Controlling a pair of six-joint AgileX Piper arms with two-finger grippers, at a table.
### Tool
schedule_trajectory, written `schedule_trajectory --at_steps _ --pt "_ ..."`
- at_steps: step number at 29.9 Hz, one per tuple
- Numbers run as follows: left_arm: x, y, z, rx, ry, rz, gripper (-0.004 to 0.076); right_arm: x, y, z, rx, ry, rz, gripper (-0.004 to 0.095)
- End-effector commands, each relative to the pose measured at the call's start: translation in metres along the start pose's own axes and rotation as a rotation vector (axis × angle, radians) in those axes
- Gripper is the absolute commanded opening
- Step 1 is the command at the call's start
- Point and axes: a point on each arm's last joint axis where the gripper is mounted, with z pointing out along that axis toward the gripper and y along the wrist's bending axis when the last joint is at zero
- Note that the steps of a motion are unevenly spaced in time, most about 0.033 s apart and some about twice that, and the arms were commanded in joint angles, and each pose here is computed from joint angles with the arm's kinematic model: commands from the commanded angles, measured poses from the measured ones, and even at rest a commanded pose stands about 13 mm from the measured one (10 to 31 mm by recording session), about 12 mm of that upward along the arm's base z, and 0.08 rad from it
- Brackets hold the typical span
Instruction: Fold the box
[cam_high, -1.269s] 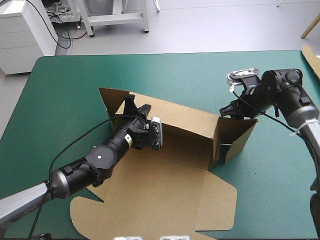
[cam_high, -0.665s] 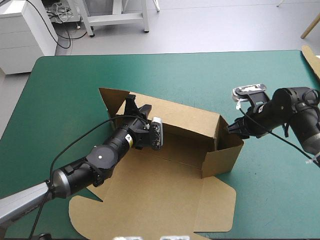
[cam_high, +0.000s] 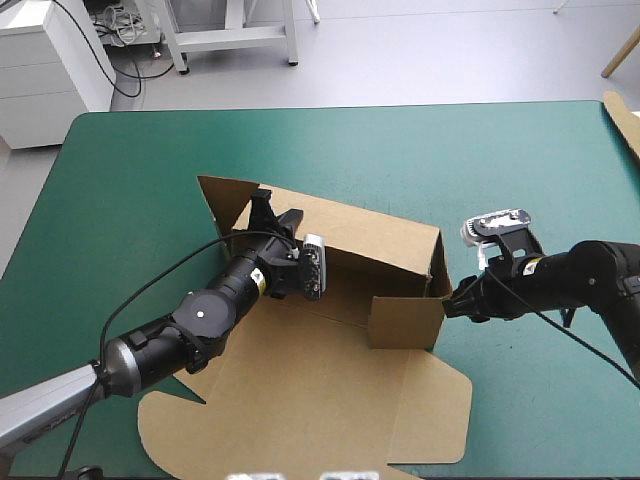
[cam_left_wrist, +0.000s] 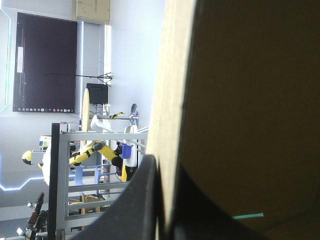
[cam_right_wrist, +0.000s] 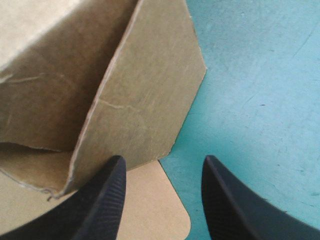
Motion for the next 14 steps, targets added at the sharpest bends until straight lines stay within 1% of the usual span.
schedule_trajectory --at_steps 1,6,10,14 --pt "-0.001 0.013 -0.006 -0.043 -0.003 -0.046 -0.0008 -0.006 0.012 -0.006 -0.035 -0.097 -0.041 0.0442" --pt "-0.001 0.013 -0.006 -0.043 -0.004 -0.067 -0.0008 -0.009 0.034 -0.001 -0.064 -0.118 -0.136 0.0439" --pt "-0.001 0.013 -0.006 -0.043 -0.004 -0.067 -0.0008 -0.008 0.046 0.002 -0.042 -0.112 -0.128 0.0438" --pt "-0.001 0.013 -0.006 -0.043 -0.004 -0.067 -0.0008 -0.010 0.060 0.003 -0.060 -0.149 -0.142 0.0439"
